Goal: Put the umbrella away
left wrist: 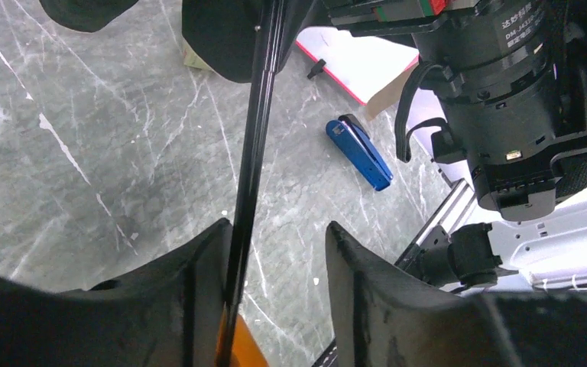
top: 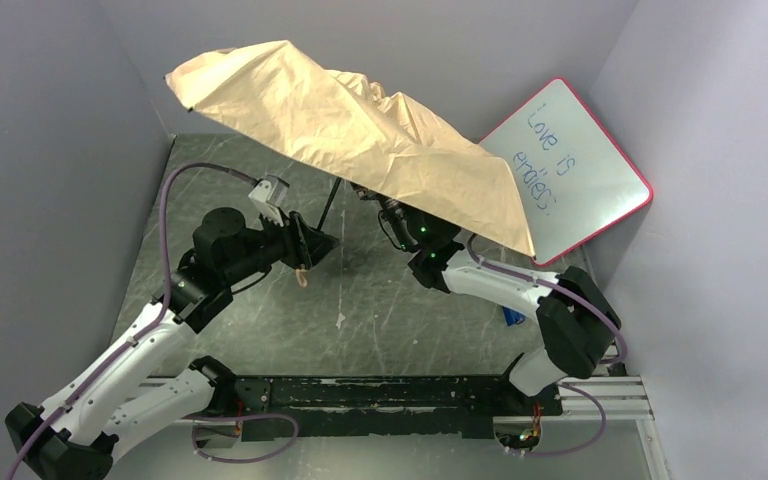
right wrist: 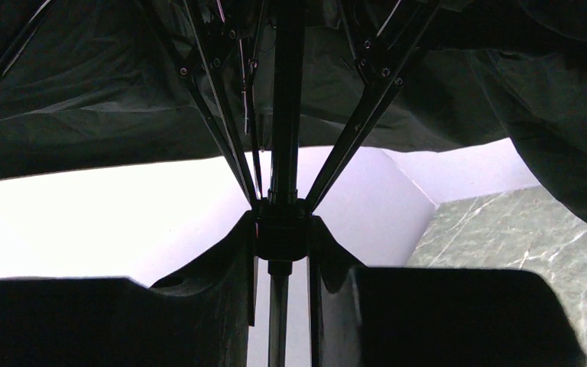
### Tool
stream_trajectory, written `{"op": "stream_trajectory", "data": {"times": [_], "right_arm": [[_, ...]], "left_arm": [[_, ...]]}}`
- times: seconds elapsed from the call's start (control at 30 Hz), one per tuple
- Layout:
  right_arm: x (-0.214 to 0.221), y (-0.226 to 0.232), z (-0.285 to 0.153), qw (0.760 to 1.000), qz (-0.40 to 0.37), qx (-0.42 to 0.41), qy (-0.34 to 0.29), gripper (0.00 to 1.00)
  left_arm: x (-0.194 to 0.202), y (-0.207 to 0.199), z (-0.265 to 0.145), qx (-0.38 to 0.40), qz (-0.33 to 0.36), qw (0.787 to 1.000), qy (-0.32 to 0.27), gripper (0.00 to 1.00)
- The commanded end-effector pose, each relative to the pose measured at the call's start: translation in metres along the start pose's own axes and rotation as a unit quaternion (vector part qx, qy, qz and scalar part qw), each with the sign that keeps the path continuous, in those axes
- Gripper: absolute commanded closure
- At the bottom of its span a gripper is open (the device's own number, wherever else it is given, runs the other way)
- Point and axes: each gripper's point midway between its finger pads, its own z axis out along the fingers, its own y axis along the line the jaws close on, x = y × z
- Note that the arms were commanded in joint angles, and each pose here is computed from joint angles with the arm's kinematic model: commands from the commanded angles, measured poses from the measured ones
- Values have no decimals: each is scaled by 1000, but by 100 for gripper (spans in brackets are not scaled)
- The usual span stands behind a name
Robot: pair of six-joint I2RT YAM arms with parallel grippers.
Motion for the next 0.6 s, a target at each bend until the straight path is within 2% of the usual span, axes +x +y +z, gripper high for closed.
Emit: {"op": "stream_trajectory", "data": {"times": [0.0, 0.13, 0.33, 0.43, 0.57], "right_arm": [[-16, 31, 2, 998, -30, -59, -16, 100], [-18, 32, -1, 997, -52, -58, -14, 100], [-23, 29, -4, 996, -77, -51, -17, 100], [-18, 25, -7, 996, -81, -47, -8, 100], [3, 7, -19, 998, -61, -12, 30, 100]], "left_arm": [[3, -7, 0, 20, 15, 1000, 18, 53], [3, -10, 3, 29, 22, 999, 31, 73], [10, -11, 5, 36, 32, 997, 58, 95], [12, -7, 6, 27, 35, 997, 61, 95], [0, 4, 10, -11, 29, 999, 35, 95]]}}
